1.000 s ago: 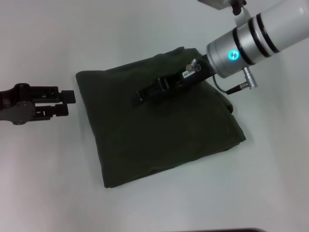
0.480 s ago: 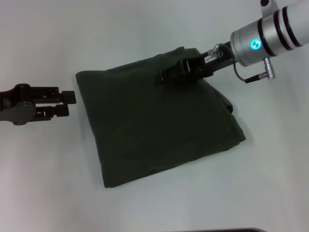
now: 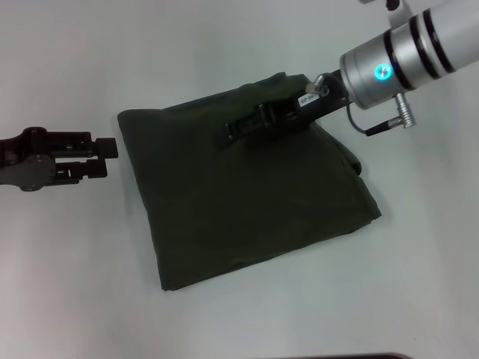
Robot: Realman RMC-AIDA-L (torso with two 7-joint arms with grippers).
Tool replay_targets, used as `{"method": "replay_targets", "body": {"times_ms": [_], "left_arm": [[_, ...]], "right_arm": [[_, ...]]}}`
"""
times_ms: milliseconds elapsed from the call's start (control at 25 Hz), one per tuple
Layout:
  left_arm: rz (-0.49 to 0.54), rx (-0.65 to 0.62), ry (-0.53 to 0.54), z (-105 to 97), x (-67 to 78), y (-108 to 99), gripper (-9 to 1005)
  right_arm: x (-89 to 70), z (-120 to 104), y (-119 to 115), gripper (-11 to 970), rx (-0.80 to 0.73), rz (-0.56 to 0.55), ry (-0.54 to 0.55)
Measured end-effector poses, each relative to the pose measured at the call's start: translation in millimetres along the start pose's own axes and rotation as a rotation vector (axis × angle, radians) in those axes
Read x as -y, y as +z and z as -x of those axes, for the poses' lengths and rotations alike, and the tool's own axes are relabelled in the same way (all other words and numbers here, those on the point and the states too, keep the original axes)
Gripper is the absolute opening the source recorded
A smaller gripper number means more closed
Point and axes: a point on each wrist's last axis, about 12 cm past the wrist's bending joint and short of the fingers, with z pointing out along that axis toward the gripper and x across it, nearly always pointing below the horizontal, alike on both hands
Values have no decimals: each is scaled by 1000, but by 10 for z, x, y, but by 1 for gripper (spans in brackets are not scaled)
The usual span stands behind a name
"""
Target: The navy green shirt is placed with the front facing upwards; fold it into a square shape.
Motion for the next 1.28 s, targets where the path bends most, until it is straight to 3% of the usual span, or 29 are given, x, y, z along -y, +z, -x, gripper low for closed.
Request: {"method": "replay_targets", "body": {"times_ms": [120,640,1280], "left_arm": [[0,-1,1,-2,0,3,584],[1,-2,-2,-28,-15,-4,584],[4,-2,-1,-8,-11,-3,584]], "right_arm": [[-23,-5,67,837,3,-5,-10],[207,-14,71,838,97,-132,7],[339,106,-315,838,216,-149,29]]}}
